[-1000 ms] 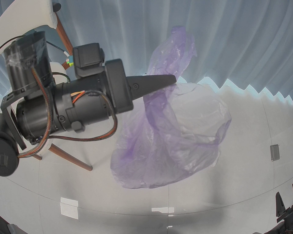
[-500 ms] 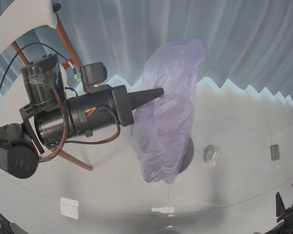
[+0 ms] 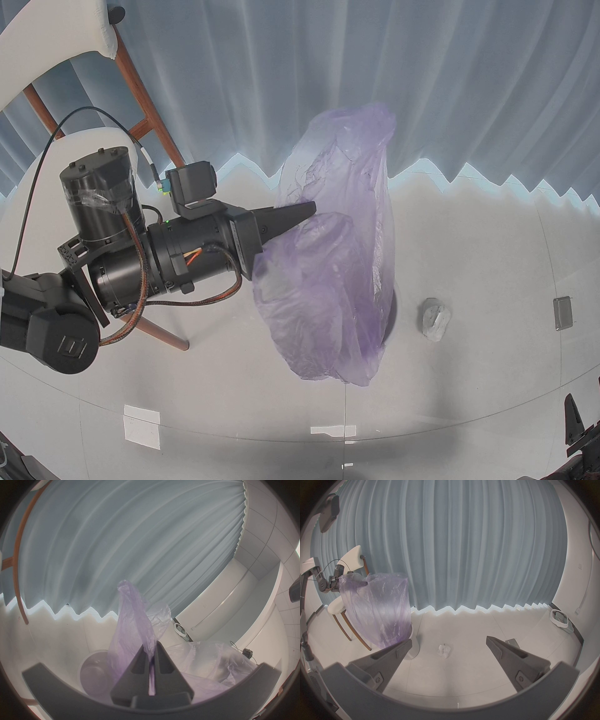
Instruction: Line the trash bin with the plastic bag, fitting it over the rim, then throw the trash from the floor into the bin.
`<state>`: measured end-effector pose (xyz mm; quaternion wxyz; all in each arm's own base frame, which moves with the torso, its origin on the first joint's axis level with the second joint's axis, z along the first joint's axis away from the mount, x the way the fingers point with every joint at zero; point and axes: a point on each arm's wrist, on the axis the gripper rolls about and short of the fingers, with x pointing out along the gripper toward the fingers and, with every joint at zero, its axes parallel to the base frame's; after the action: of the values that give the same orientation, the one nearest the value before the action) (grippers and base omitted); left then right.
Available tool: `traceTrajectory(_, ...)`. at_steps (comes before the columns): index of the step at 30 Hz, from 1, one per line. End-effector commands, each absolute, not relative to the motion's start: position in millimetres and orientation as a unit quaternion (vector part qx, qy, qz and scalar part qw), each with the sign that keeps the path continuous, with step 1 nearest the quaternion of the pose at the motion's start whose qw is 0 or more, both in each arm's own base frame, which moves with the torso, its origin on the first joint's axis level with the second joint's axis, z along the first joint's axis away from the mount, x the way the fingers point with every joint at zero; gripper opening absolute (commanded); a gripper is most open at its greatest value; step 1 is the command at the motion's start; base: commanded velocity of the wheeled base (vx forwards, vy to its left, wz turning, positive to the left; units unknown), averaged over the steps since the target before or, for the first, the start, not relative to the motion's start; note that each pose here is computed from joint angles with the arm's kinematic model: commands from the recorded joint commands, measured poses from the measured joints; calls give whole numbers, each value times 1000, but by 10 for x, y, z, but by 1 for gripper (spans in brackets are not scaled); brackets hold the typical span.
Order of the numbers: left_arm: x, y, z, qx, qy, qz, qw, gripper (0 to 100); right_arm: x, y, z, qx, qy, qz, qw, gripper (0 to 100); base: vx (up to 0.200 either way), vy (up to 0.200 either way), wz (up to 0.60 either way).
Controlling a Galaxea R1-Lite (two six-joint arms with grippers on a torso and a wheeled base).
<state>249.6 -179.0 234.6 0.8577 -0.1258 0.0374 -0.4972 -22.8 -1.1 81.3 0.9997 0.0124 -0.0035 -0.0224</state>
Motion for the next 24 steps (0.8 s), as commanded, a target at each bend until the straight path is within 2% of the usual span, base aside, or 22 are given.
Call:
traceTrajectory(1,2534,-1782,2323,-125,38,-492,861,0,-228,-11,761,12,-3,-22,1000,100,0,0,0)
traceTrajectory(11,2695,-1904,2401,-97,3,-492,865,0,-228,-11,761,12,-3,-22,1000,100,0,0,0)
traceTrajectory(18,2774,-1983,2397,-96,5,-499,861,0,-228,-11,761,12,-3,-22,1000,100,0,0,0)
traceTrajectory(24,2760,-2024,2385,-97,8,-502,859,0,-228,-11,761,12,-3,-22,1000,100,200,0,0)
